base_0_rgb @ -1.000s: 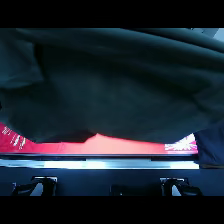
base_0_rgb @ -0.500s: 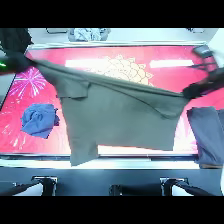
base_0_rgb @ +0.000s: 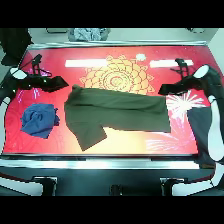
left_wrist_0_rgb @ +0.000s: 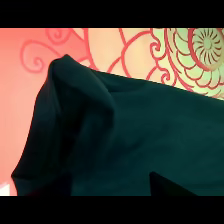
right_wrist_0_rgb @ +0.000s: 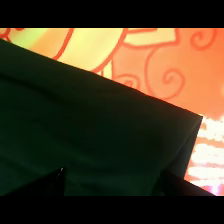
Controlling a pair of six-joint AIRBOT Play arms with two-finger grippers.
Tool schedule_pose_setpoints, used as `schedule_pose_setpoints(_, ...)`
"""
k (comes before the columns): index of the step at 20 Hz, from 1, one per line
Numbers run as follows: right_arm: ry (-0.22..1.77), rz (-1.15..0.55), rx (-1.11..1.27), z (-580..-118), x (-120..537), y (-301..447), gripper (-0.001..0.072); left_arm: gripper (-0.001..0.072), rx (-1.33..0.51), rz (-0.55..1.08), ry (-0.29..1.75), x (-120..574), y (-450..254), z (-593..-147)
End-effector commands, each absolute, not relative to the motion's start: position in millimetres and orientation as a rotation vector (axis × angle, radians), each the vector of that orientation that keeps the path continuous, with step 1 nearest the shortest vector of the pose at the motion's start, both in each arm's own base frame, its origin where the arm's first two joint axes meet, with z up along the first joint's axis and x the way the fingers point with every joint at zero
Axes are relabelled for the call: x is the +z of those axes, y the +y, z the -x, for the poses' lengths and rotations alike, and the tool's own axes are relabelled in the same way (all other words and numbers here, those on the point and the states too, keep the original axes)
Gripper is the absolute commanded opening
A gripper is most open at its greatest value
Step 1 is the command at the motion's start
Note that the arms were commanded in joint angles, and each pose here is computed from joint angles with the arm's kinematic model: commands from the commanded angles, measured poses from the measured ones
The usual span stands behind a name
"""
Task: Fold the shirts.
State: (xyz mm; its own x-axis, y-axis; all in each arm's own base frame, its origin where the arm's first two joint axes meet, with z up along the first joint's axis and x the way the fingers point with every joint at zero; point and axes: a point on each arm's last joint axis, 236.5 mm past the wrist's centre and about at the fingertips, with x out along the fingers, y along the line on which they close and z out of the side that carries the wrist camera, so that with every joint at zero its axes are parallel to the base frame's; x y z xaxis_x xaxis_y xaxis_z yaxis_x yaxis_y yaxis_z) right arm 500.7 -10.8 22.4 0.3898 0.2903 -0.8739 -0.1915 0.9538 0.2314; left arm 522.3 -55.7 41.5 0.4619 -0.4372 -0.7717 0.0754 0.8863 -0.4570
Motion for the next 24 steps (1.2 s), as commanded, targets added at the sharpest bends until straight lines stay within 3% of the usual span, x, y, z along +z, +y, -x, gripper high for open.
schedule_pose_setpoints(1,1.203,-0.050,0.332,-462.5,47.5,-59.0,0.0694,0.0541,-0.263,0.384,1.215,42.9,-14.6,-482.6)
schedule_pose_setpoints(3,1.416,-0.097,0.288,-398.9,35.7,-100.4,0.0607,0.0504,-0.199,0.363,1.395,23.4,12.4,-430.1)
schedule_pose_setpoints(5,1.574,-0.134,0.306,-348.7,15.6,-113.0,0.0607,0.0504,-0.181,0.413,1.502,-9.4,8.5,-382.1)
schedule_pose_setpoints(8,1.640,-0.162,0.335,-315.2,-9.9,-103.0,0.0607,0.0501,-0.227,0.498,1.520,-54.7,-23.6,-337.9)
schedule_pose_setpoints(10,1.633,-0.153,0.337,-311.8,-18.4,-95.7,0.0607,0.0500,-0.244,0.557,1.502,-70.1,-41.4,-332.2)
schedule_pose_setpoints(13,1.618,-0.146,0.343,-314.2,-21.0,-93.1,0.0608,0.0499,-0.245,0.529,1.494,-83.8,-54.0,-333.2)
schedule_pose_setpoints(15,1.610,-0.130,0.336,-316.3,-22.3,-96.2,0.0608,0.0442,-0.234,0.508,1.460,-88.1,-59.9,-343.6)
schedule_pose_setpoints(20,1.644,-0.106,0.353,-303.9,-40.5,-96.7,0.0635,0.0438,-0.172,0.522,1.425,-106.0,-67.6,-361.3)
schedule_pose_setpoints(23,1.624,-0.160,0.373,-303.6,-54.4,-83.4,0.0634,0.0054,-0.171,0.519,1.420,-107.2,-68.1,-363.5)
schedule_pose_setpoints(24,1.614,-0.198,0.376,-303.6,-60.9,-75.9,0.0634,0.0037,-0.172,0.518,1.413,-105.1,-67.7,-366.0)
